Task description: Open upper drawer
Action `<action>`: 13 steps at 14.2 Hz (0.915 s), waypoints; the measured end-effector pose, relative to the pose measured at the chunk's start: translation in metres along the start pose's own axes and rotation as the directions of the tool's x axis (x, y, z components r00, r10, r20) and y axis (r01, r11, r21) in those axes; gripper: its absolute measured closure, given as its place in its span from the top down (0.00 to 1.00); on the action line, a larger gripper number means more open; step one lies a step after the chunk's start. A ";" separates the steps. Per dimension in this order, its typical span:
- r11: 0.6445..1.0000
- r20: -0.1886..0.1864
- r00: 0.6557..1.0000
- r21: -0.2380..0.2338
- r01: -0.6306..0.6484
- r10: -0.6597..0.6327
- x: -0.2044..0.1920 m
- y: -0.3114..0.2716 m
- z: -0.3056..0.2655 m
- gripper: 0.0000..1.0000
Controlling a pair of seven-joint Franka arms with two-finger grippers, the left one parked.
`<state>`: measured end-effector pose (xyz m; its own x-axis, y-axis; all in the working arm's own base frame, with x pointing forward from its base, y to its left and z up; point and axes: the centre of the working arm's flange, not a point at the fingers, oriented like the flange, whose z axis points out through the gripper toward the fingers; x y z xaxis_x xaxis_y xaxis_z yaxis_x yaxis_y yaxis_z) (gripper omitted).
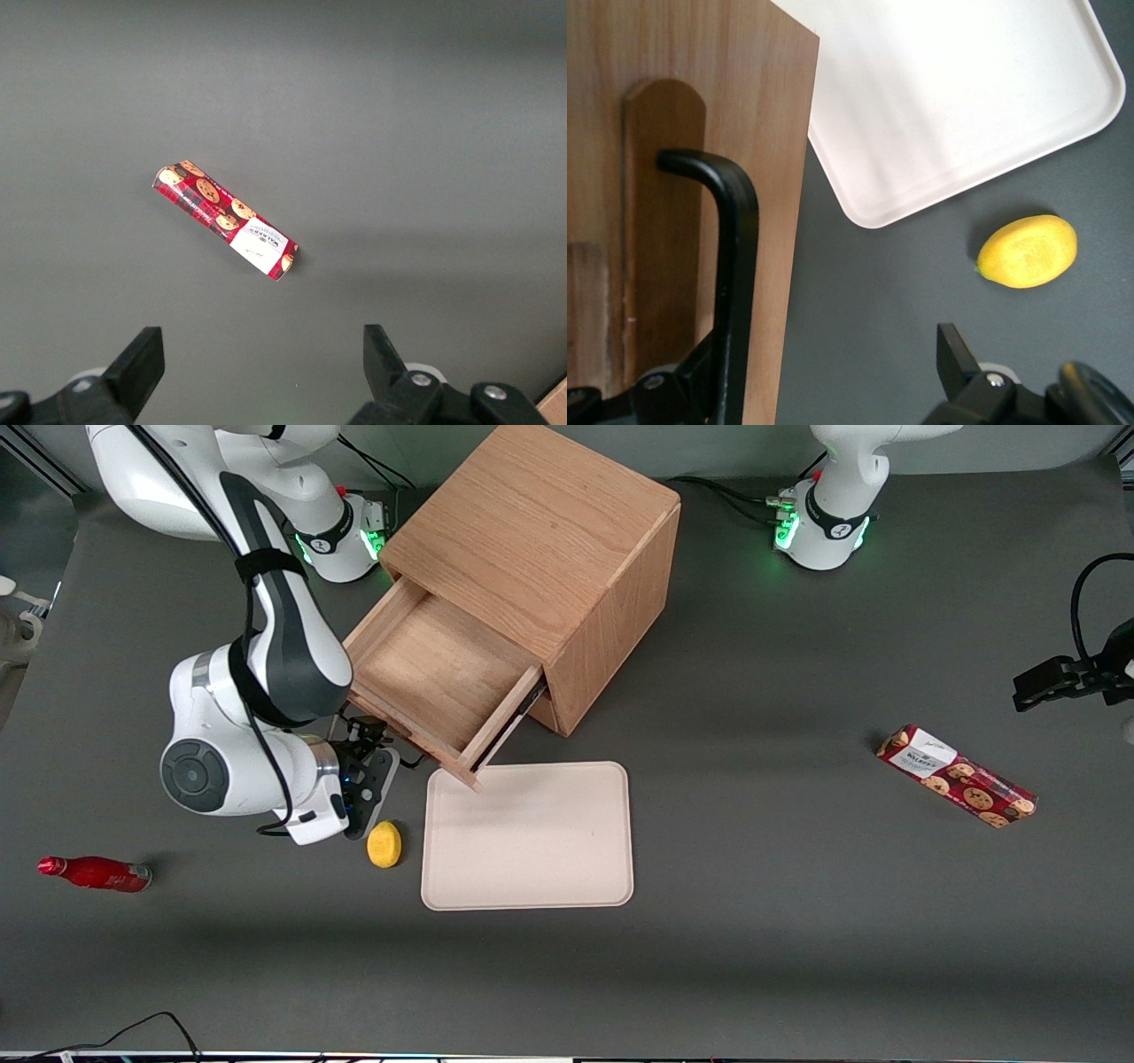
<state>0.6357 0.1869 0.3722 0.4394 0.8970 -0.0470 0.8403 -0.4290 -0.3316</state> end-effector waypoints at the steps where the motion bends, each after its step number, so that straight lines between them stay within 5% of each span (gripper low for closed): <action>1: 1.000 0.000 1.000 0.000 0.003 -0.003 0.000 0.001 0.000 1.00; 13: 1.000 -0.021 1.000 -0.015 0.011 -0.011 -0.017 0.029 -0.009 1.00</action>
<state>0.6551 0.1585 0.3716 0.4368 0.8993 -0.0231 0.8496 -0.4209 -0.3178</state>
